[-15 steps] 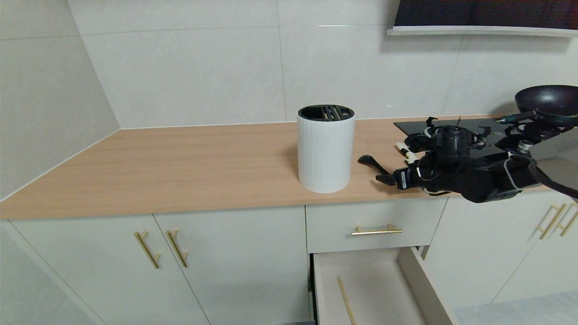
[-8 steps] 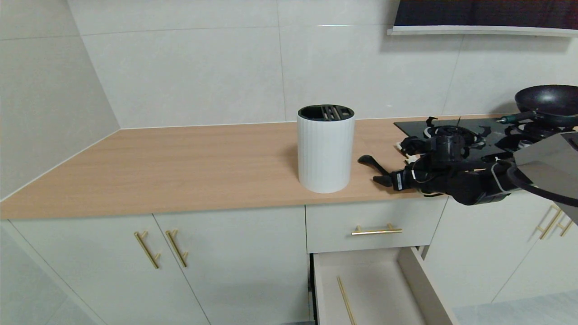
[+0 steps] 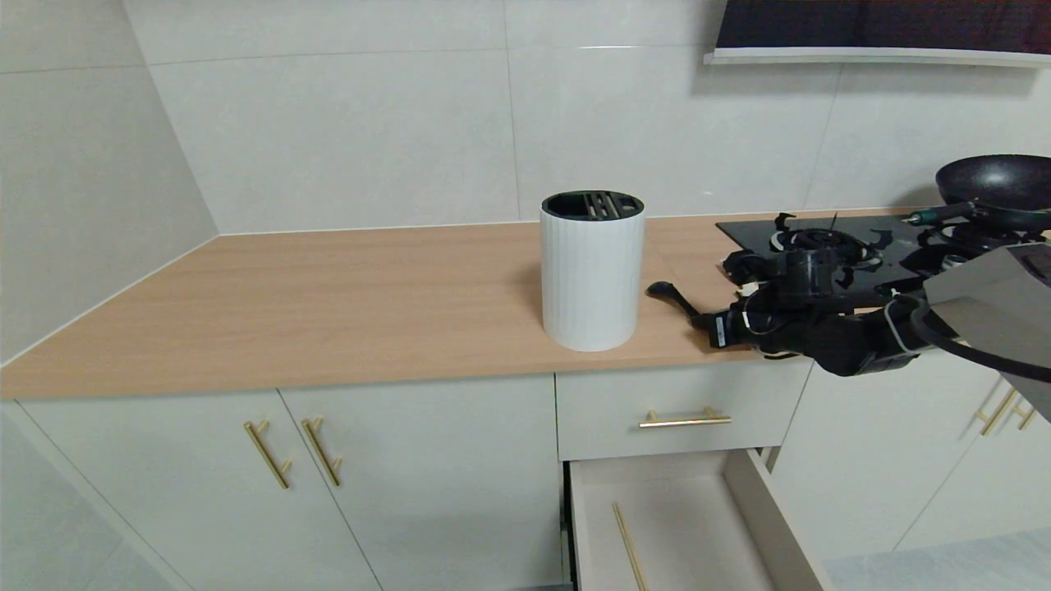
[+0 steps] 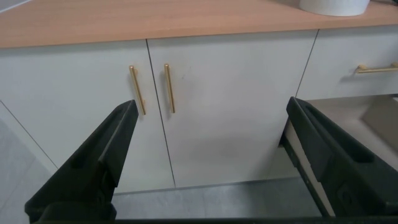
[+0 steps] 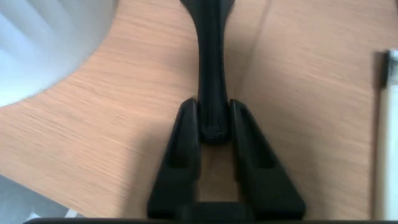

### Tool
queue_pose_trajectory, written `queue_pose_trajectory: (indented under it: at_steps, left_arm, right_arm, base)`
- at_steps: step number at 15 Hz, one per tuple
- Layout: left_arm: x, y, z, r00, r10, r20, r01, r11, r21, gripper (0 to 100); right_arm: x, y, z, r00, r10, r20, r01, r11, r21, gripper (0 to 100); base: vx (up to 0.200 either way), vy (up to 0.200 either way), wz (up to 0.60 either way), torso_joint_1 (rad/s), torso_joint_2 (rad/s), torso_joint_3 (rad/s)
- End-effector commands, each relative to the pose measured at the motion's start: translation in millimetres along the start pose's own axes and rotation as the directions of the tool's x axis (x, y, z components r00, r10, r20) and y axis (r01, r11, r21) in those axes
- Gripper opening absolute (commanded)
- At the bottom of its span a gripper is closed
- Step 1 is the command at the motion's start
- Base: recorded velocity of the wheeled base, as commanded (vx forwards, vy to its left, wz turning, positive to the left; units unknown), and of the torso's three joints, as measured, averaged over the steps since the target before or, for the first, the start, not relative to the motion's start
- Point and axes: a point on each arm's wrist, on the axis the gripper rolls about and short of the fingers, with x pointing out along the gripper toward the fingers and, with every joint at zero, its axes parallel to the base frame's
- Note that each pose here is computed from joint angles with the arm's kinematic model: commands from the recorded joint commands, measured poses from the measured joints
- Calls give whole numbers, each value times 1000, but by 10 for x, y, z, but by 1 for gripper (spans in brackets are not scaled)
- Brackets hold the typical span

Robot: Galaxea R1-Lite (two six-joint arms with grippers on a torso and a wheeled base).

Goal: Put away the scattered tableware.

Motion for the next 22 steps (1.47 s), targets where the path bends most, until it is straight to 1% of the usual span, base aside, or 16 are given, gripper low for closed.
queue_pose_trajectory:
  at_steps: [1, 4, 6, 9, 12, 14, 15, 16, 17, 19, 22]
  left_arm:
    - [0, 0, 0, 1000, 1, -1, -1, 1000, 0, 100]
    - [0, 0, 0, 1000, 1, -1, -1, 1000, 0, 100]
    - [0, 0, 0, 1000, -1, -1, 1, 1000, 0, 100]
    - [0, 0, 0, 1000, 1, -1, -1, 1000, 0, 100]
    - [0, 0, 0, 1000, 1, -1, -1, 1000, 0, 100]
    - [0, 0, 0, 1000, 1, -1, -1, 1000, 2, 100]
    - [0, 0, 0, 1000, 1, -1, -1, 1000, 0, 100]
    - [0, 0, 0, 1000, 1, -1, -1, 1000, 0, 100]
    - [0, 0, 0, 1000, 1, -1, -1, 1000, 0, 100]
    - [0, 0, 0, 1000, 1, -1, -1, 1000, 0, 100]
    - [0, 0, 0, 1000, 1, -1, -1, 1000, 0, 100]
  right_arm:
    - [13, 10, -23, 1000, 1, -5, -1, 1000, 0, 0]
    - [-11, 36, -1, 1000, 4, -3, -4, 1000, 1, 0]
    - [-83, 118, 53, 1000, -25, -2, 25, 999, 19, 0]
    - [-369, 200, 190, 997, -77, 10, 76, 994, 75, 0]
    - [-859, 300, 263, 997, -82, 7, 80, 988, 133, 0]
    - [-1147, 365, 230, 997, -81, -5, 80, 982, 170, 0]
    - [-1161, 367, 233, 997, -81, -4, 80, 982, 171, 0]
    - [-1430, 430, 183, 997, -79, -11, 79, 979, 187, 0]
    - [-1543, 466, 160, 997, -76, -13, 77, 977, 201, 0]
    - [-1807, 631, 123, 999, -44, -6, 44, 976, 214, 0]
    - [-2098, 842, -1, 1000, 17, -13, -14, 980, 196, 0]
  base:
    - [0, 0, 0, 0, 0, 0]
    - [0, 0, 0, 0, 0, 0]
    - [0, 0, 0, 0, 0, 0]
    - [0, 0, 0, 0, 0, 0]
    - [0, 0, 0, 0, 0, 0]
    - [0, 0, 0, 0, 0, 0]
    - [0, 0, 0, 0, 0, 0]
    - [0, 0, 0, 0, 0, 0]
    - [0, 0, 0, 0, 0, 0]
    - [0, 0, 0, 0, 0, 0]
    - [0, 0, 0, 0, 0, 0]
